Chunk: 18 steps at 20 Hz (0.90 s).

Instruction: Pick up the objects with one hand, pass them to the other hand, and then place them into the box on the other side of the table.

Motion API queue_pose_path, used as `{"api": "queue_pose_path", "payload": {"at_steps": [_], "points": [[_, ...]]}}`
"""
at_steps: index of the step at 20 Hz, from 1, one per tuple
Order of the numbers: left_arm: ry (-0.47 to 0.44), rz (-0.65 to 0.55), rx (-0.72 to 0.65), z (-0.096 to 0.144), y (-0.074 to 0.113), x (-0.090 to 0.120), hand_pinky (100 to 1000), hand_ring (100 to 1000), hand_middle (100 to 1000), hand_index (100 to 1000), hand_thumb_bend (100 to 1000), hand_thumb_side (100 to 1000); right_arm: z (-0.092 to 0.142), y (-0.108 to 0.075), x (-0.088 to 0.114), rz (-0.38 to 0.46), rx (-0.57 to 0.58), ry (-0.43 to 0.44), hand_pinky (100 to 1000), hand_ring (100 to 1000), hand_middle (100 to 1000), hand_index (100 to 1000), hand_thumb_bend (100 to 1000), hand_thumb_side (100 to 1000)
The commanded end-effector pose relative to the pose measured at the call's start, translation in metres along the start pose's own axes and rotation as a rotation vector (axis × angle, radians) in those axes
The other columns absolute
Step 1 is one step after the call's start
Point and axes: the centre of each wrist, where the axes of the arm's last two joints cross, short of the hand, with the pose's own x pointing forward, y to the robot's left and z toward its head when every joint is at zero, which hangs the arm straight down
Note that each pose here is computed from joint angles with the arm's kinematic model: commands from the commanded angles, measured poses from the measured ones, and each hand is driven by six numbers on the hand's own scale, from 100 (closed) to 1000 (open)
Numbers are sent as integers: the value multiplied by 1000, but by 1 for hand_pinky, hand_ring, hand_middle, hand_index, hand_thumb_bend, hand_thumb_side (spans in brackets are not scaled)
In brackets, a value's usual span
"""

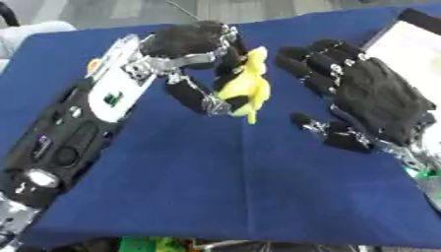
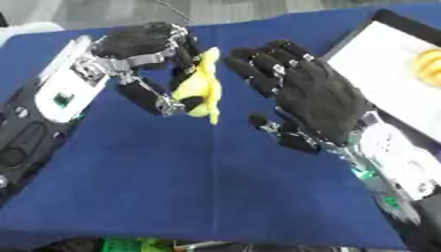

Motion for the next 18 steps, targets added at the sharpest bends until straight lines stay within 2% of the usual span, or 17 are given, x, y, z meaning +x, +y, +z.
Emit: {"api": "queue_pose_path", "payload": {"at_steps": [1, 6, 18], "points": [[-111, -81, -102, -6, 12, 0, 524, 270, 207, 265, 100, 255, -2, -10, -3, 30, -24, -14, 854, 828, 897, 1000, 396, 131], [-155, -79, -115, -20, 10, 4, 525, 271, 207, 265, 100, 255, -3, -11, -3, 37, -25, -26, 857, 826, 897, 1000, 426, 148], [-197, -69, -129, -36, 7, 7, 523, 269, 206, 264, 100, 255, -6, -12, -3, 47, -34, -41, 859, 824, 896, 999, 427, 161]]}}
